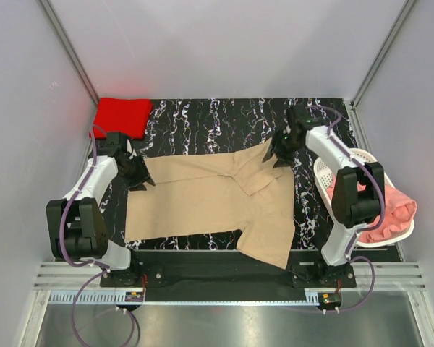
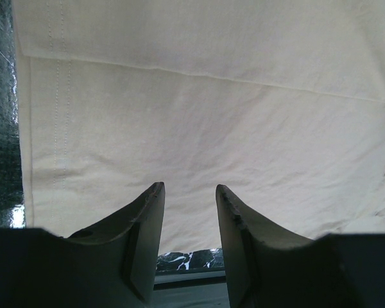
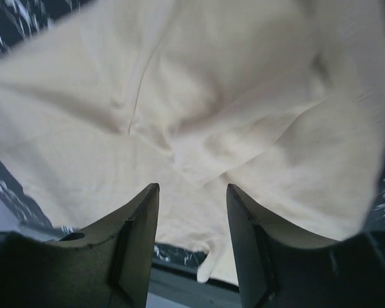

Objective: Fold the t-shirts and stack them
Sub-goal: Fold the tshirt

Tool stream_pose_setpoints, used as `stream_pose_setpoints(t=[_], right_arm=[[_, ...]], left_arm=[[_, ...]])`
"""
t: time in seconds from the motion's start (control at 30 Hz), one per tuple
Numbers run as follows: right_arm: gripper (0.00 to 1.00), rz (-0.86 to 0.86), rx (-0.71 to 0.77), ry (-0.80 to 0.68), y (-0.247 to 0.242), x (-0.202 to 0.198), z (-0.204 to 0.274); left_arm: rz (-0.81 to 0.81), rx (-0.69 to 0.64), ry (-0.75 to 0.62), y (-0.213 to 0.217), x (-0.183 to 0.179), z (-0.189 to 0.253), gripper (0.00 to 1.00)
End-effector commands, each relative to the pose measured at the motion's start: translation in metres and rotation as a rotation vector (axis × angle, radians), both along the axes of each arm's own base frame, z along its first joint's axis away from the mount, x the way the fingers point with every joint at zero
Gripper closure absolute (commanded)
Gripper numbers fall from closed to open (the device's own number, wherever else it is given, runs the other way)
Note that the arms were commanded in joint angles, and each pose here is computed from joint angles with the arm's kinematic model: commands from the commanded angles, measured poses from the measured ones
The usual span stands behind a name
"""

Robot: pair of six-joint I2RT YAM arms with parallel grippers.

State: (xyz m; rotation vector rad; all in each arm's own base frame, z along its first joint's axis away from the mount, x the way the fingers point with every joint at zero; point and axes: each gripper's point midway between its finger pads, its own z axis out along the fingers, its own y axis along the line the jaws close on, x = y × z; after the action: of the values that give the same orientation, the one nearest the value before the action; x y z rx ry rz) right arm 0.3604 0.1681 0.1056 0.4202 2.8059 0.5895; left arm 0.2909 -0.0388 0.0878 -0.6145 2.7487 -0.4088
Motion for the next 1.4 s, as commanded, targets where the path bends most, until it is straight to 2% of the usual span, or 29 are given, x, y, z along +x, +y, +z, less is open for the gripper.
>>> stream_pose_setpoints(t=[0.0, 0.13, 0.27, 0.33, 0.37, 0.4, 0.43, 0.5, 0.53, 0.63, 0.77, 0.9, 0.93, 1.0, 1.07, 1.1, 1.2, 1.27, 1.37], right_arm=[[0.47, -0.065, -0.103, -0.080, -0.047, 0.046, -0.001], [0.46, -0.080, -0.127, -0.138, -0.061, 0.098, 0.002], [0.47, -0.115, -0.133, -0.128, -0.068, 0.128, -0.015], [0.58, -0.146, -0.143, -0.108, -0.071, 0.138, -0.029], [0.66, -0.160, -0.150, -0.103, -0.074, 0.141, -0.033], [0.78, -0.169, -0.166, -0.088, -0.077, 0.143, -0.043], [0.83, -0.177, -0.167, -0.092, -0.077, 0.147, -0.044], [0.90, -0.196, -0.180, -0.081, -0.079, 0.151, -0.055], [0.96, -0.209, -0.187, -0.077, -0.080, 0.153, -0.057], [0.98, -0.237, -0.216, -0.059, -0.086, 0.154, -0.071], [0.97, -0.276, -0.291, -0.034, -0.105, 0.156, -0.089], [0.94, -0.291, -0.375, -0.058, -0.132, 0.171, -0.103], [0.94, -0.281, -0.378, -0.093, -0.136, 0.183, -0.094], [0.89, -0.245, -0.382, -0.064, -0.138, 0.185, -0.103], [0.80, -0.205, -0.356, -0.105, -0.131, 0.197, -0.084], [0.69, -0.195, -0.331, -0.110, -0.127, 0.197, -0.076], [0.56, -0.197, -0.311, -0.151, -0.125, 0.192, -0.045], [0.53, -0.206, -0.303, -0.201, -0.125, 0.189, -0.013], [0.53, -0.199, -0.282, -0.183, -0.122, 0.170, -0.006]], left_arm=[[0.002, 0.013, -0.063, 0.004, 0.016, 0.014, 0.57], [0.008, 0.008, -0.054, 0.003, 0.021, 0.012, 0.57], [0.017, -0.007, -0.052, 0.002, 0.028, 0.012, 0.57], [0.020, -0.010, -0.048, 0.001, 0.032, 0.013, 0.57], [0.021, -0.009, -0.049, 0.002, 0.033, 0.013, 0.57], [0.022, -0.006, -0.047, 0.002, 0.034, 0.013, 0.57], [0.023, -0.003, -0.046, 0.003, 0.035, 0.014, 0.57], [0.022, 0.002, -0.042, 0.004, 0.035, 0.013, 0.57], [0.022, 0.002, -0.035, 0.004, 0.035, 0.012, 0.57], [0.023, 0.008, -0.019, 0.005, 0.035, 0.007, 0.57], [0.023, 0.013, -0.008, 0.006, 0.038, 0.005, 0.57], [0.023, 0.012, 0.001, 0.006, 0.042, 0.003, 0.57], [0.024, 0.013, 0.006, 0.007, 0.043, 0.002, 0.57], [0.024, 0.014, 0.017, 0.007, 0.044, -0.001, 0.57], [0.027, 0.014, 0.020, 0.008, 0.045, -0.002, 0.57], [0.027, 0.015, 0.021, 0.007, 0.047, -0.003, 0.57], [0.029, 0.009, 0.018, 0.007, 0.050, -0.003, 0.57], [0.029, 0.006, 0.014, 0.006, 0.051, -0.002, 0.58], [0.028, 0.003, 0.001, 0.005, 0.052, 0.000, 0.58]])
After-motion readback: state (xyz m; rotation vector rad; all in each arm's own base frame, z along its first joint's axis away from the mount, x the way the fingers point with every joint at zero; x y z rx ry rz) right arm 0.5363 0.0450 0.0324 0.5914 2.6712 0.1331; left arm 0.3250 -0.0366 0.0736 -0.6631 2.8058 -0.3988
